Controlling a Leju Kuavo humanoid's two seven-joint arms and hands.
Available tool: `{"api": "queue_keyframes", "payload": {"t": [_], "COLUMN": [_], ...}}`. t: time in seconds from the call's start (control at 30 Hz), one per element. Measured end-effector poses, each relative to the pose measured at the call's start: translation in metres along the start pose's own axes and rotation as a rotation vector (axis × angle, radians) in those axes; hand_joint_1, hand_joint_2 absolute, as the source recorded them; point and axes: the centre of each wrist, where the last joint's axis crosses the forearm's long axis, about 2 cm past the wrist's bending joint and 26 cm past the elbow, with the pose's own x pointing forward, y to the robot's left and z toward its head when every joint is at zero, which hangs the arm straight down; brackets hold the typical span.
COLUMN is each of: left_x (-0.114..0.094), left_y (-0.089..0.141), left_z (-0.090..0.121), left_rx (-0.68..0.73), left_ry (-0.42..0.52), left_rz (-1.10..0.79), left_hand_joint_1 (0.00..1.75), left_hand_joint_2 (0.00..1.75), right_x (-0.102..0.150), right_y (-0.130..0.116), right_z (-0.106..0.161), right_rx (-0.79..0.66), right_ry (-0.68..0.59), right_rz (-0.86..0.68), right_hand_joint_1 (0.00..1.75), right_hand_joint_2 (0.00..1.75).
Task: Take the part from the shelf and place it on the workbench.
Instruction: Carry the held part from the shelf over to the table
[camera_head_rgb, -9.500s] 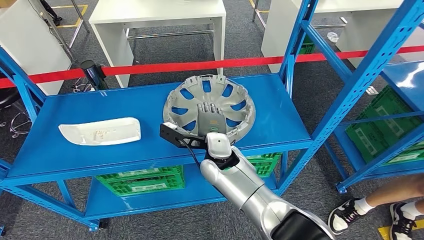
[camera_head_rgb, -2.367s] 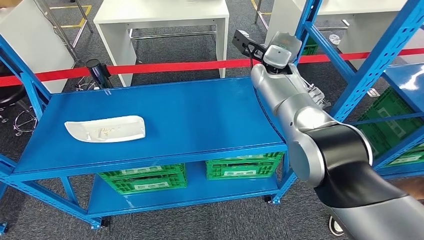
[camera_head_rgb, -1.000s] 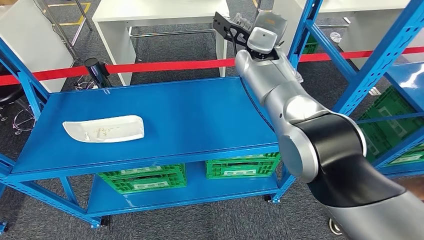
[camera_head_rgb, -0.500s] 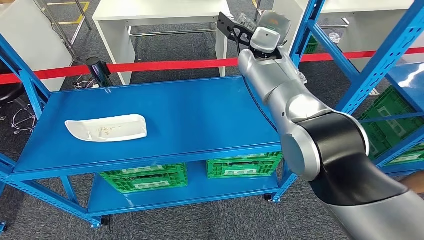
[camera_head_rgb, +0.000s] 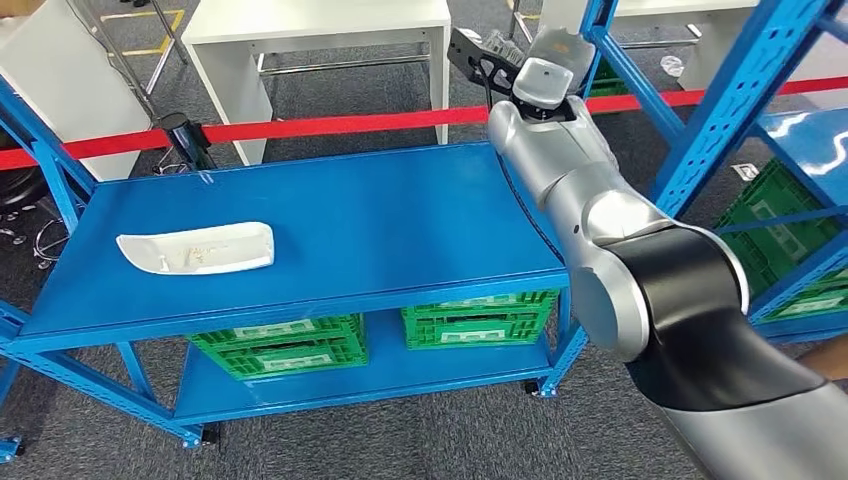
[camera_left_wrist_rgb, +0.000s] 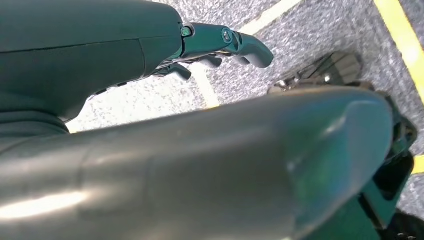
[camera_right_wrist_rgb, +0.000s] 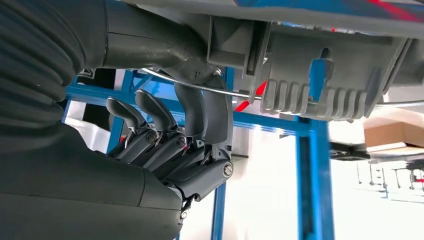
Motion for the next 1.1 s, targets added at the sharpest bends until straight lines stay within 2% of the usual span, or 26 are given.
{"api": "queue_keyframes", "payload": {"t": [0.57, 0.8, 1.1], "left_x": [-0.002, -0.001, -0.005], "left_y": [0.005, 0.005, 0.004], "left_z": [0.002, 0.002, 0.003], "left_rx": [0.006, 0.004, 0.002], "left_ry": [-0.005, -0.014, 0.0], "left_rz": [-0.001, -0.005, -0.008], "left_hand_joint_1": [0.0, 0.0, 0.0], "left_hand_joint_2": [0.0, 0.0, 0.0], "right_x": [-0.006, -0.004, 0.012], "right_y": [0.003, 0.005, 0.006], "right_z": [-0.002, -0.001, 0.007], "right_rx": [-0.019, -0.037, -0.083], "right_ry": [-0.021, -0.108, -0.214], "right_rz": [0.01, 0.05, 0.088], "right_hand_joint_1": [1.62, 1.62, 1.62], "right_hand_joint_2": [1.75, 1.75, 1.75]}}
